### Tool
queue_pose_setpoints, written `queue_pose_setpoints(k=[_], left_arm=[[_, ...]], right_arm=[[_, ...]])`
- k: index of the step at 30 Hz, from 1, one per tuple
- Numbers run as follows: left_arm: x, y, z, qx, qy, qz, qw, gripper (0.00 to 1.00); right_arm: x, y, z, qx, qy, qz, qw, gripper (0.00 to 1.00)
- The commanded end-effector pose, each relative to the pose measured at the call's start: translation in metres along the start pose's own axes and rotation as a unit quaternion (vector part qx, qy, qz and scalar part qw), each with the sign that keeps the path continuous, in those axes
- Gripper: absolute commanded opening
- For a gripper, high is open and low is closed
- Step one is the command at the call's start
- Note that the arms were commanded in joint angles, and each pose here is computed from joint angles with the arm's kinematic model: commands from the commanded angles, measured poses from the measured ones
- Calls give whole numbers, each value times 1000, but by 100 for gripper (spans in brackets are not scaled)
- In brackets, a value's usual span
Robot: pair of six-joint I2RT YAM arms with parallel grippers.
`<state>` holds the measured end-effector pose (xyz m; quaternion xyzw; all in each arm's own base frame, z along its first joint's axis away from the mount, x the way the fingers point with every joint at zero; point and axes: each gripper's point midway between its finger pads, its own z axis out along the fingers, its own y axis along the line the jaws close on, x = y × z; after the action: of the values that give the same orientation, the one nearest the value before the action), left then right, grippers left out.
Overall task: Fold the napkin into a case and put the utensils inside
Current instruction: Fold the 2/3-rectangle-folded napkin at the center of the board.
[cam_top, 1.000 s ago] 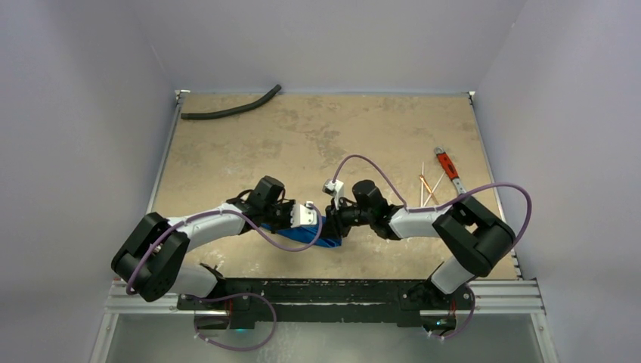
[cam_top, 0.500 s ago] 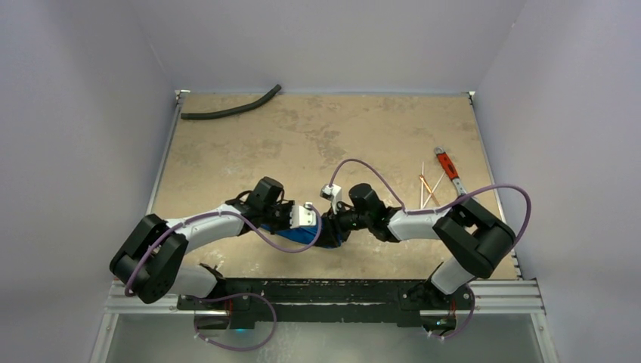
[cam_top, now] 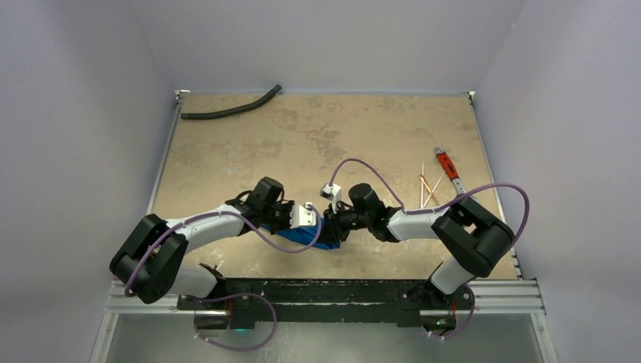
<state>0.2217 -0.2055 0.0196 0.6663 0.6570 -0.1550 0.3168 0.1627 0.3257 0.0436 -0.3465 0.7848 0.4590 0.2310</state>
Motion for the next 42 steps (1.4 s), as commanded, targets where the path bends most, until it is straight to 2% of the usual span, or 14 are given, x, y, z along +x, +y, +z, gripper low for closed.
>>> queue_pose_setpoints(k=[1,4,9,12,24,32,42], left_arm=[[-1,-4,-3,4,-7,-10,1000,0],[-13,6,-6,-7,-17,-22,1000,0],[-50,25,-15,-13,-59,-33,998,0],[-56,28,-13,-11,-67,-25,997,0],[-52,40,8,-31,-72,13,997,0],[-48,17,16,23,-71,53,996,0],[-44,5,14,54,-65,77,993,0]], right_arm=[[0,0,3,-1,-2,-5,1000,18],[0,1,4,-4,2,-3,1000,0],[5,2,6,-13,12,5,1000,0],[5,4,6,-18,14,9,1000,0],[-1,13,5,-37,17,16,999,0],[-6,9,7,-46,20,28,998,0],[-4,3,6,-51,25,34,998,0]])
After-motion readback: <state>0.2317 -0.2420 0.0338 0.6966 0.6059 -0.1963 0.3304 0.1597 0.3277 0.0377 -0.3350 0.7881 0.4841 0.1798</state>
